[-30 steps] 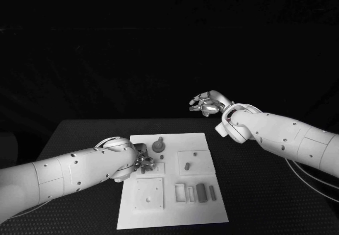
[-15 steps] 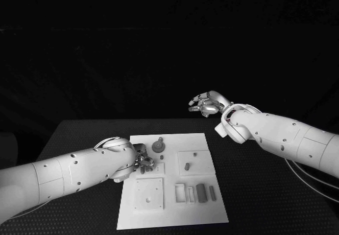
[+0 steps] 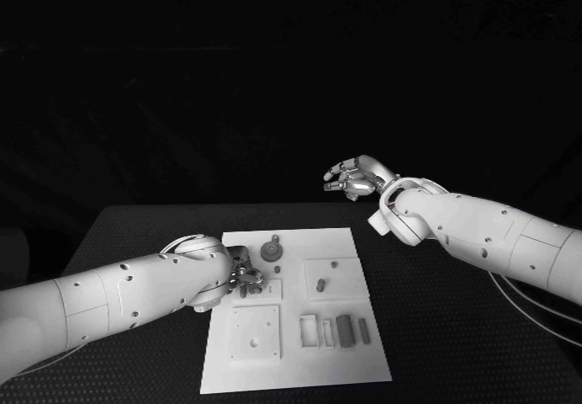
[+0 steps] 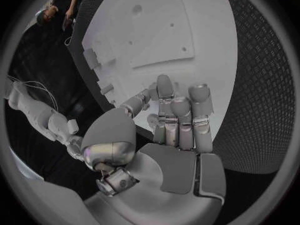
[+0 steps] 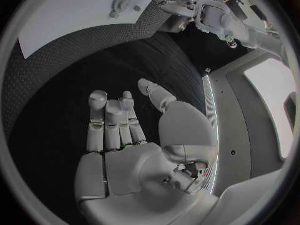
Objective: Assemble the parts on the task board
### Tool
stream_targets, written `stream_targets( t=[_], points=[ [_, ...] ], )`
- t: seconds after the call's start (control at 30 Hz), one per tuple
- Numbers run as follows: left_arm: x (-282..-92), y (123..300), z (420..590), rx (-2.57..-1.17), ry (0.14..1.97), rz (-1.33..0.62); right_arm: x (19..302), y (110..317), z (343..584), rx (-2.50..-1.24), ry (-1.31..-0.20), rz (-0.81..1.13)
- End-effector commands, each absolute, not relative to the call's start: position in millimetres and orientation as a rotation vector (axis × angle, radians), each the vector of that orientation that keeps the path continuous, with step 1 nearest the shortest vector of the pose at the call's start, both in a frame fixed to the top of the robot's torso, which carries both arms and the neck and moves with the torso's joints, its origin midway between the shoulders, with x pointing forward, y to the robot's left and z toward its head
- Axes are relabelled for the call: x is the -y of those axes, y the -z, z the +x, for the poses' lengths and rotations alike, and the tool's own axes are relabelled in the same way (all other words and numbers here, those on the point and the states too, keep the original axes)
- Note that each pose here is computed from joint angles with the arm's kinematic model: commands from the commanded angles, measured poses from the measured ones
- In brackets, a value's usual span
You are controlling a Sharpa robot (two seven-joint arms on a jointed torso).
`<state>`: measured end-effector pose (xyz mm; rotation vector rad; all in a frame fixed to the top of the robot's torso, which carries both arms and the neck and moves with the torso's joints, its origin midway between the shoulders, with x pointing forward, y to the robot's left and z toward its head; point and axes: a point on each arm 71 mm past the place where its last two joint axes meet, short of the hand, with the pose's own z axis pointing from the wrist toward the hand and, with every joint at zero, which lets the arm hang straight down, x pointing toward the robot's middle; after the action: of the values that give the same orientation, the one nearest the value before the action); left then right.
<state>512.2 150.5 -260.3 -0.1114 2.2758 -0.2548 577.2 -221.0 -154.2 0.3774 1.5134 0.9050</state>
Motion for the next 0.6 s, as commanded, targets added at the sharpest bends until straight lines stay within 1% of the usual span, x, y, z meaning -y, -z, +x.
stream_targets(
  t=[0.03,0.6],
  points=[
    [-149.1,261.1,511.6,-2.281,0.253,-0.094,219.4,154.0,576.7,-1.521,-0.914,0.362],
    [-147.2,260.8,511.2,-2.279,0.259,-0.083,219.5,154.4,576.8,-1.525,-0.914,0.361]
  ],
)
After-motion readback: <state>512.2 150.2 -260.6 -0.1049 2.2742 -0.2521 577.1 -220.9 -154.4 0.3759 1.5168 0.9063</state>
